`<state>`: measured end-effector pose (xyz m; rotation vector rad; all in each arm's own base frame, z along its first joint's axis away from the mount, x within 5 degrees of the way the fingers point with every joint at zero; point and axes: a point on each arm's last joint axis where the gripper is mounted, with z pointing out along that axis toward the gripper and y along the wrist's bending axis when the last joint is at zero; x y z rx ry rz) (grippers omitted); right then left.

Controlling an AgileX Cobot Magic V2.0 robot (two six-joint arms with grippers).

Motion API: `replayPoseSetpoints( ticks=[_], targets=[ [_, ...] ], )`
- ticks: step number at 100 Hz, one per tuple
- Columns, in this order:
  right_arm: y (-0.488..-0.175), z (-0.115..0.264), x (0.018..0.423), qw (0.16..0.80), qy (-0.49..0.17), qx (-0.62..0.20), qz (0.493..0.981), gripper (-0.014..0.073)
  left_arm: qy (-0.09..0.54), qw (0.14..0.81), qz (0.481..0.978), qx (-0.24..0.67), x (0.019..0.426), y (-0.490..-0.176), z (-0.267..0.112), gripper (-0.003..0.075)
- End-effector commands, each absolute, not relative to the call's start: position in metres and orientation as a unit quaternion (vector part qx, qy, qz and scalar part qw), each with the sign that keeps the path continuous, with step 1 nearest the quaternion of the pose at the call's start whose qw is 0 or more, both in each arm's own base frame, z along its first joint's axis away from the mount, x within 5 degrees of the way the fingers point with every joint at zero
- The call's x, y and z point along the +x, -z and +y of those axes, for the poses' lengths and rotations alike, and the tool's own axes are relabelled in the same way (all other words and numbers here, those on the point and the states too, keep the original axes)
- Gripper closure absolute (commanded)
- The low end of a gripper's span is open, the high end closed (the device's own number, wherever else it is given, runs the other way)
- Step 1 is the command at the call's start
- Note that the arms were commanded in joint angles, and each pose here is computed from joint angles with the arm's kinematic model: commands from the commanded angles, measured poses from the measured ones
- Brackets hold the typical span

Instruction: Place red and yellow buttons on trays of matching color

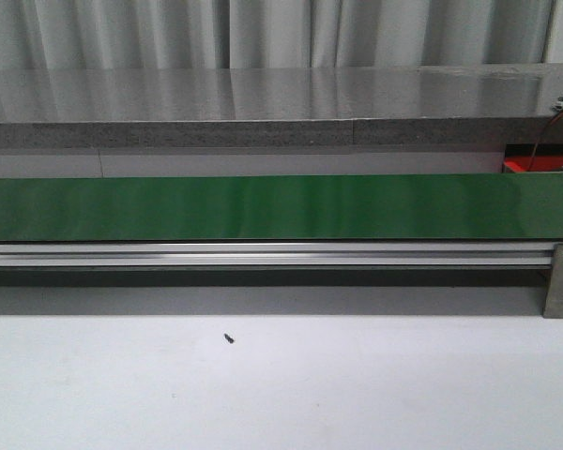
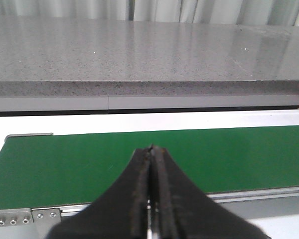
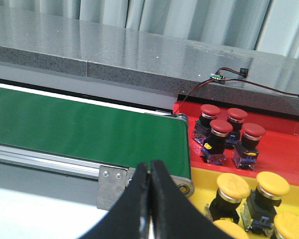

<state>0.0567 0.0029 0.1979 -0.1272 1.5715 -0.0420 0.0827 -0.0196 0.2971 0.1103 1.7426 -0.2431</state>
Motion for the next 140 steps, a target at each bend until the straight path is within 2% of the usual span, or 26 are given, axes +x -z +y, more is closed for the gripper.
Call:
replayPoseSetpoints(
  ticks=[1,101,118,140],
  targets=[
    [-0.2108,0.0033,0.0545,0.741,0.019,-0.058,0.668,0.0680,0.112,0.674,0.729,0.040,0.0837,-0.3132,-0.0189,0.0740],
    [-0.2108,0.0033,0.0545,0.741,0.019,-0.058,0.668,0.0680,0.112,0.674,0.729,0.040,0.0837,-0.3132,-0.0189,0.0740],
    [-0.2108,0.0033,0.0545,0.741,0.019,-0.058,0.668,0.0680,0.111,0.695,0.710,0.035,0.0841,-0.3182,-0.0179,0.0740],
    [-0.2108,0.0033,0.0545,0.741,0.019,-0.058,0.668,0.0680,0.079,0.706,0.702,0.055,0.0848,-0.3107,-0.0163,0.0740]
  ],
)
